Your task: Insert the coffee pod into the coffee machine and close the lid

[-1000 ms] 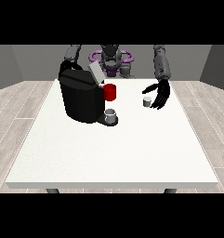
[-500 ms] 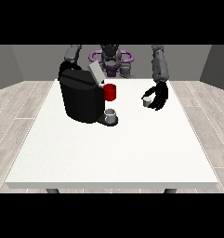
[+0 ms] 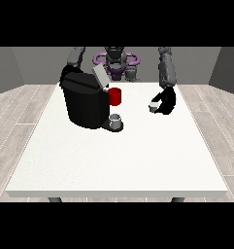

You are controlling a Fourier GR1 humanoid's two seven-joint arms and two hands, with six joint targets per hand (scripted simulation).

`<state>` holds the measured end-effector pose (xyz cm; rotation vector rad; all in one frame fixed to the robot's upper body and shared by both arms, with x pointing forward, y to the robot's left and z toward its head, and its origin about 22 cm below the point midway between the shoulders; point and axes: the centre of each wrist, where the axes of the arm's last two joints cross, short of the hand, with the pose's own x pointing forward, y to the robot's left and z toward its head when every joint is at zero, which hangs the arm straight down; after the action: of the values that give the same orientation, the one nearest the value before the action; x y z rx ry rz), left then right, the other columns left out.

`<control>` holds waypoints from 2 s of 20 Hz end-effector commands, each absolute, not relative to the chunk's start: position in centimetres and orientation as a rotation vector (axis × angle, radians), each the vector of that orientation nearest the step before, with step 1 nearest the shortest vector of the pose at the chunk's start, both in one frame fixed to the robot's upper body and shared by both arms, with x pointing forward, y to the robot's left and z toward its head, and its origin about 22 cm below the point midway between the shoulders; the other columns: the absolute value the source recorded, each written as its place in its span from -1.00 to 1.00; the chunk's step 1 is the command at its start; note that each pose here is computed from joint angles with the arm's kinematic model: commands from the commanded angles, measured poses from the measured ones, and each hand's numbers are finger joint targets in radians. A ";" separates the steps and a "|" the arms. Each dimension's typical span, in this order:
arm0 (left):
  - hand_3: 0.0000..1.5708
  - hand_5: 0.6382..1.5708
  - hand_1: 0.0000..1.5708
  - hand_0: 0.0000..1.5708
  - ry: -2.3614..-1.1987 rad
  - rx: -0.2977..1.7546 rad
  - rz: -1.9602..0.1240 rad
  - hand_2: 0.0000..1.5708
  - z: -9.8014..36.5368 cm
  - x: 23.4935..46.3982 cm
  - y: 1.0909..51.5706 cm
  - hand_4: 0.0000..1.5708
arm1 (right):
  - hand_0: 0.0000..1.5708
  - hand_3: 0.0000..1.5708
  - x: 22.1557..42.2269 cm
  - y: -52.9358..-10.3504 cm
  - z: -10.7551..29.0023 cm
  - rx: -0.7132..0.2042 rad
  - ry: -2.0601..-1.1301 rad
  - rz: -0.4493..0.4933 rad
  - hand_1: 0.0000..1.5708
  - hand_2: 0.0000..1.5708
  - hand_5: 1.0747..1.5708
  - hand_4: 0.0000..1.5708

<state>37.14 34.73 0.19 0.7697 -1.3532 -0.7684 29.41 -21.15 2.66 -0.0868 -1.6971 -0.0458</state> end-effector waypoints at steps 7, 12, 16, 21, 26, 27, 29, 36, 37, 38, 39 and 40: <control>0.79 1.00 0.88 0.88 -1.500 0.684 -0.862 0.87 2.4 39.3 32.0 -0.20 | -1.00 -1.00 29.8 -21.8 2.3 -0.088 -1.620 -0.055 -1.00 -1.00 1.00 -0.47; 0.72 1.00 0.68 0.68 -1.517 0.641 -0.918 0.76 6.6 41.4 30.7 -0.26 | -1.00 -1.00 28.6 -22.2 -2.0 -0.100 -1.603 -0.093 -1.00 -1.00 1.00 -0.45; 0.64 1.00 0.60 0.60 -1.583 0.625 -0.963 0.69 10.9 43.0 29.6 -0.31 | -1.00 -1.00 29.8 -21.5 -1.5 -0.098 -1.572 -0.096 -1.00 -1.00 1.00 -0.36; 0.64 1.00 0.57 0.57 -1.568 0.610 -0.962 0.68 11.9 43.5 27.8 -0.27 | -1.00 -1.00 30.1 -21.9 -1.5 -0.074 -1.584 -0.090 -1.00 -1.00 1.00 -0.36; 0.65 1.00 0.62 0.62 -1.581 0.591 -0.929 0.71 13.0 43.9 28.3 -0.30 | -1.00 -1.00 29.8 -21.5 -1.1 -0.036 -1.594 -0.057 -1.00 -1.00 1.00 -0.37; 0.63 1.00 0.60 0.60 -1.582 0.636 -0.908 0.69 13.8 43.9 29.1 -0.32 | -1.00 -1.00 30.3 -21.6 -0.3 -0.050 -1.613 -0.055 -1.00 -1.00 1.00 -0.37; 0.56 1.00 0.29 0.29 -1.607 0.678 -0.883 0.53 14.9 44.4 28.3 -0.31 | -1.00 -1.00 29.9 -19.7 0.3 -0.006 -1.611 -0.027 -1.00 -1.00 1.00 -0.40; 0.53 1.00 0.58 0.58 -1.661 0.725 -0.801 0.61 22.0 45.2 30.3 -0.39 | -1.00 -1.00 30.6 -18.1 2.5 0.022 -1.707 0.005 -1.00 -1.00 1.00 -0.34; 0.55 1.00 0.60 0.60 -1.701 0.684 -0.804 0.64 21.9 45.6 27.9 -0.40 | -1.00 -1.00 31.5 -19.8 2.7 -0.015 -1.724 -0.006 -1.00 -1.00 1.00 -0.33; 0.62 1.00 0.63 0.63 -1.717 0.734 -0.793 0.70 22.7 45.2 30.5 -0.39 | -1.00 -1.00 30.9 -18.2 3.0 0.014 -1.733 0.041 -1.00 -1.00 1.00 -0.37; 0.60 1.00 0.60 0.60 -1.681 0.698 -0.831 0.68 21.0 45.6 27.6 -0.38 | -1.00 -1.00 31.1 -20.2 2.5 -0.038 -1.666 0.013 -1.00 -1.00 1.00 -0.35; 0.59 1.00 0.61 0.61 -1.675 0.688 -0.857 0.68 22.3 45.8 25.9 -0.34 | -1.00 -1.00 32.2 -21.0 3.3 -0.034 -1.686 -0.004 -1.00 -1.00 1.00 -0.37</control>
<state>45.47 28.05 20.86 0.6944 -1.6724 -0.8323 31.18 -19.98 2.17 -0.0184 -1.6803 0.0021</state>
